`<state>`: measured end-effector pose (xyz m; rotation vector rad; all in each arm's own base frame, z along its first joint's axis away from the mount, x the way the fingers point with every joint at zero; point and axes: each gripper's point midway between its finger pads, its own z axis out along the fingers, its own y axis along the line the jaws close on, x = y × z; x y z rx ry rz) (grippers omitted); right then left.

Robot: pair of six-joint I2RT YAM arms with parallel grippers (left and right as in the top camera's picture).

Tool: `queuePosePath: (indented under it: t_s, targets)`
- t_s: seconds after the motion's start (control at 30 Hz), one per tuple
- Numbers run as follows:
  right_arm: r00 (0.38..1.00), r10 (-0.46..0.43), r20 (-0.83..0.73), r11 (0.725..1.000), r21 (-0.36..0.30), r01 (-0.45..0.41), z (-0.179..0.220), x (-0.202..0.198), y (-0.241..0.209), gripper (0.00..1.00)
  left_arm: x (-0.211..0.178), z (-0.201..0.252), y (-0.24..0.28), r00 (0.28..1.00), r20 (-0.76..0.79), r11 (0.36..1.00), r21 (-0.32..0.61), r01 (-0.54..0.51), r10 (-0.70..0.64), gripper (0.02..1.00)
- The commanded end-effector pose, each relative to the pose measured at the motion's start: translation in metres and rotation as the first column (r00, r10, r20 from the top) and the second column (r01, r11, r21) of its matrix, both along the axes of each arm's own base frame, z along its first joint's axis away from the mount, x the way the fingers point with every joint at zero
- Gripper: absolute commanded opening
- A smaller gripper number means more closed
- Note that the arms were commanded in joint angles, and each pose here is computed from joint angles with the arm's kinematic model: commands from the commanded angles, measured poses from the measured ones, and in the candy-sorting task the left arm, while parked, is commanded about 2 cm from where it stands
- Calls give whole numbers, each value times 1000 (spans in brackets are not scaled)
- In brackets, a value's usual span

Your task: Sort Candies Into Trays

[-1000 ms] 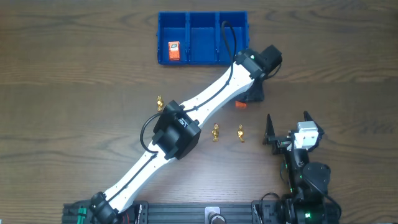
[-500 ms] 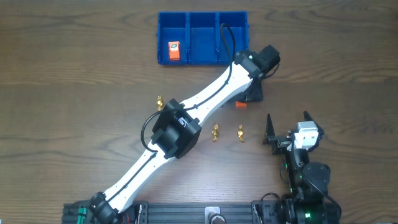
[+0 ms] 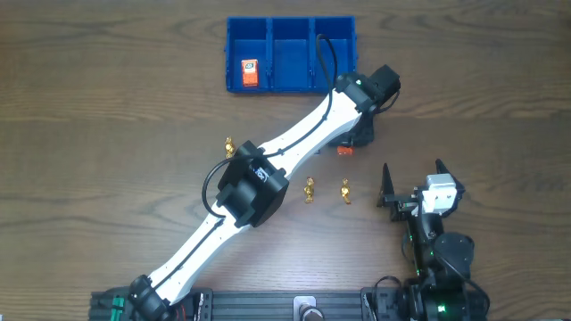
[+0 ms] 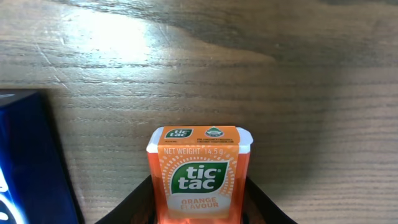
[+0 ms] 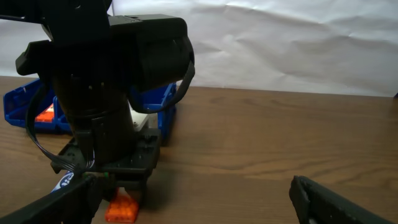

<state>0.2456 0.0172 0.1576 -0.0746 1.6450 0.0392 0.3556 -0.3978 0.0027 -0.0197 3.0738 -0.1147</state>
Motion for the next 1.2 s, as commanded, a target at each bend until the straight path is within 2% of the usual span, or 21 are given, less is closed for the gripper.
queuePosePath:
  t_s: [0.03, 0.17, 0.3, 0.47, 0.6, 0.7, 0.87, 1.2]
  targets:
    - [1000, -10, 0, 1000, -13, 10, -1, 0, -2, 996, 1, -4, 1, 1000, -11, 1000, -6, -4, 4, 347]
    - [1000, -10, 0, 1000, -12, 10, -1, 0, -2, 996, 19, 31, 0, 996, 84, 999, -35, 5, -2, 351]
    - [1000, -10, 0, 1000, -12, 10, -1, 0, -2, 998, 48, 96, 16, 970, 244, 999, -50, 21, -8, 369]
    - [1000, -10, 0, 1000, -13, 10, -1, 0, -2, 998, 89, 186, 75, 911, 411, 997, -74, -4, 34, 369]
    - [1000, -10, 0, 1000, -12, 10, -1, 0, -2, 998, 116, 224, 129, 878, 472, 996, -79, -43, 76, 362]
    - [1000, -10, 0, 1000, -12, 10, -1, 0, -2, 998, 132, 227, 160, 874, 476, 995, -74, -64, 91, 360]
    - [1000, -10, 0, 1000, -12, 10, -1, 0, -2, 998, 155, 207, 196, 891, 447, 997, -50, -64, 79, 362]
    - [1000, -10, 0, 1000, -12, 10, -1, 0, -2, 998, 170, 143, 210, 937, 350, 999, 31, 13, -23, 369]
